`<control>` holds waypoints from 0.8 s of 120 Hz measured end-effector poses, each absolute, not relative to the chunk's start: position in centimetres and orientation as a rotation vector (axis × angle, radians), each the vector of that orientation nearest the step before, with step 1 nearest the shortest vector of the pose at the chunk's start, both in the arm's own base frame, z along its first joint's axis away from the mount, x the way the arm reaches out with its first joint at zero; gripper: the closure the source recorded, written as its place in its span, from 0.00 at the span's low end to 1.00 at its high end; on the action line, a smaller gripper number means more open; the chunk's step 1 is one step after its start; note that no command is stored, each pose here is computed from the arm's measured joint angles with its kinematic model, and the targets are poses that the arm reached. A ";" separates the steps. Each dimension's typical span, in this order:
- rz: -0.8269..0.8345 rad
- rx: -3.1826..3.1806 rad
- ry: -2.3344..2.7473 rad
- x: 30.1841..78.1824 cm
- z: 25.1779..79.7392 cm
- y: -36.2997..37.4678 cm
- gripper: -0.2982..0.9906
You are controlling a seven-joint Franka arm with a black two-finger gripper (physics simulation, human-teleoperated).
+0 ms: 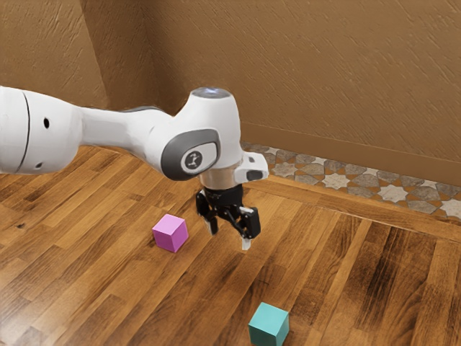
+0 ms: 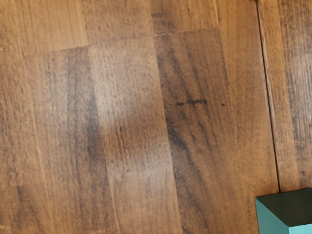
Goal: Pick up the blue block with one arm, and put the blue block on the pink block with one arm
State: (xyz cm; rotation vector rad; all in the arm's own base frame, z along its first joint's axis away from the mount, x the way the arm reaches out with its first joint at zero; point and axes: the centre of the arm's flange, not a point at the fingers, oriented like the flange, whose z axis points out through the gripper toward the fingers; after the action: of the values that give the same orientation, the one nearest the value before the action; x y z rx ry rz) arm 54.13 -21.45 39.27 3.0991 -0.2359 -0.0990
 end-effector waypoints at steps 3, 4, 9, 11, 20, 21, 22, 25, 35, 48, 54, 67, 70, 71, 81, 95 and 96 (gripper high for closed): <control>-0.085 3.097 -0.231 54.0 38.8 -22.1 0.25; -0.081 3.097 -0.230 54.0 38.6 -22.3 0.25; -0.059 3.092 -0.221 53.8 38.0 -23.5 0.25; -0.050 3.090 -0.216 53.8 37.8 -23.9 0.25; -0.029 3.085 -0.182 53.1 36.4 -25.0 0.25; -0.027 3.085 -0.178 53.0 36.3 -25.2 0.25; -0.024 3.084 -0.175 52.9 36.2 -25.3 0.25; -0.019 3.083 -0.166 52.7 35.9 -25.8 0.25; -0.009 3.079 -0.143 52.0 34.8 -27.6 0.25; -0.017 3.082 -0.118 50.8 33.4 -29.2 0.26; -0.023 3.086 -0.116 50.2 32.8 -29.9 0.26; -0.040 3.100 -0.128 48.9 31.1 -31.6 0.26; -0.038 3.104 -0.132 48.8 30.9 -31.9 0.27; -0.036 3.106 -0.134 48.7 30.8 -32.0 0.27; -0.019 3.118 -0.149 48.1 30.5 -32.6 0.27; 0.000 3.123 -0.151 47.5 30.3 -33.4 0.27; 0.001 3.123 -0.151 47.5 30.3 -33.4 0.27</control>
State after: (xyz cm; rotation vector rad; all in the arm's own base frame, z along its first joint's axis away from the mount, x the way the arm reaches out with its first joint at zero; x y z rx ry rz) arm 47.45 -33.43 30.28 3.1232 -0.1511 0.0011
